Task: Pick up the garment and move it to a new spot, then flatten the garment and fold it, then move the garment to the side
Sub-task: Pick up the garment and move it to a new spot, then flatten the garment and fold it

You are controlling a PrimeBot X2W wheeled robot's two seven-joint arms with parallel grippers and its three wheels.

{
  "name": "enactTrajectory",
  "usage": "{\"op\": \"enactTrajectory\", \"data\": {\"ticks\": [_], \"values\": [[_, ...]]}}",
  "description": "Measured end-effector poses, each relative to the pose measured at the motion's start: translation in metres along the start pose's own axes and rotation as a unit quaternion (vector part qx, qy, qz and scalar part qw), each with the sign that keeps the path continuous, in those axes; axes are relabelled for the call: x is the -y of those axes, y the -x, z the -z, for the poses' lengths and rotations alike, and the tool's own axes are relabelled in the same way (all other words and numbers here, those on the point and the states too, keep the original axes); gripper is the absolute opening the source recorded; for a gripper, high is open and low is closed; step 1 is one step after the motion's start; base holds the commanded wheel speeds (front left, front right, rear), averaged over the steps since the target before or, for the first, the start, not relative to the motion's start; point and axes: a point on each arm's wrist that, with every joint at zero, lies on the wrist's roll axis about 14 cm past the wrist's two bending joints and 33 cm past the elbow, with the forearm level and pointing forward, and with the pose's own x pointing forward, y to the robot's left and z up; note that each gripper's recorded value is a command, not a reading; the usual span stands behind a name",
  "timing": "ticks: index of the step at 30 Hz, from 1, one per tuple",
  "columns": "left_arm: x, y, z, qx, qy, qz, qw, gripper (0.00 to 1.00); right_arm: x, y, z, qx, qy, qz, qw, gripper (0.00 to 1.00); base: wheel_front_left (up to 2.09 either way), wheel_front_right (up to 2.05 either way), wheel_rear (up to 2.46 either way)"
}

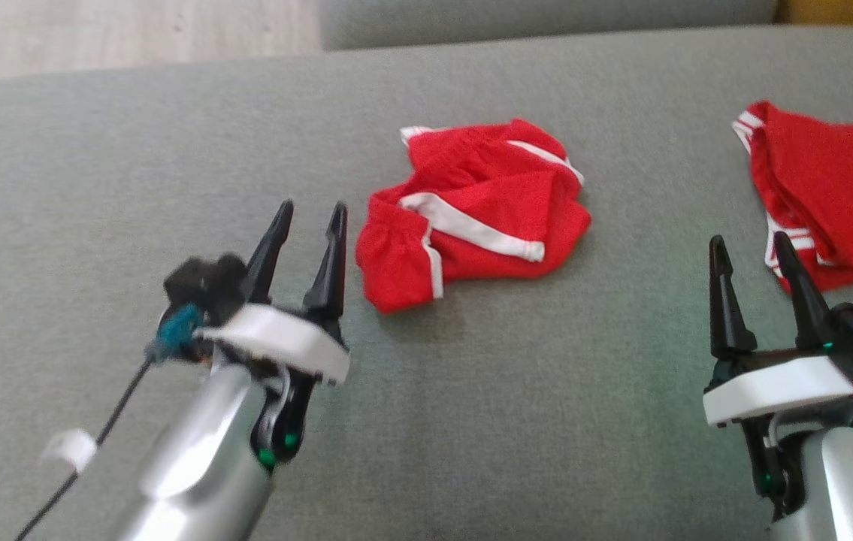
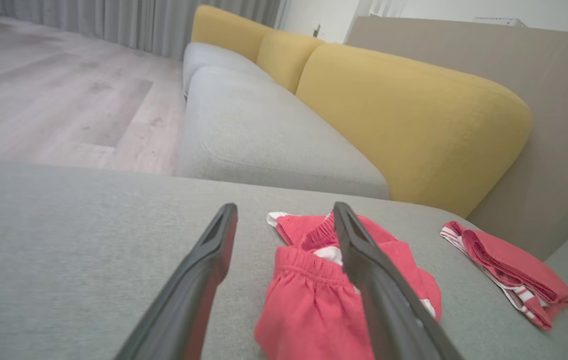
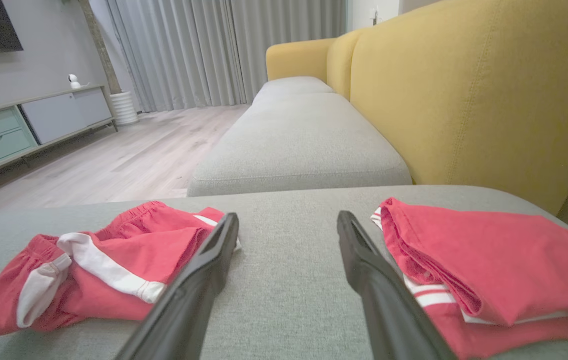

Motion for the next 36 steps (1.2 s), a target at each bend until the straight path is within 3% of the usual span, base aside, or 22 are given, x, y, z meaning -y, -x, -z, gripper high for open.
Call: {"op": "enactTrajectory", "data": {"ticks": [17,26,36], "values": [[-0.055,0.119,0.013,0.024,-0.032,-0.158,0.987,1.00,-0.030,0.030,0.016,-0.025,0.004,-0.041,0.999,1.00,0.00,0.00,0.00],[-0.048,0.148,0.025,0.019,-0.023,-0.174,0.984,1.00,-0.031,0.044,0.026,-0.036,-0.004,-0.042,0.998,1.00,0.00,0.00,0.00],[-0.048,0.149,0.023,0.022,-0.025,-0.177,0.984,1.00,-0.035,0.050,0.036,-0.049,-0.011,-0.047,0.998,1.00,0.00,0.00,0.00]]}}
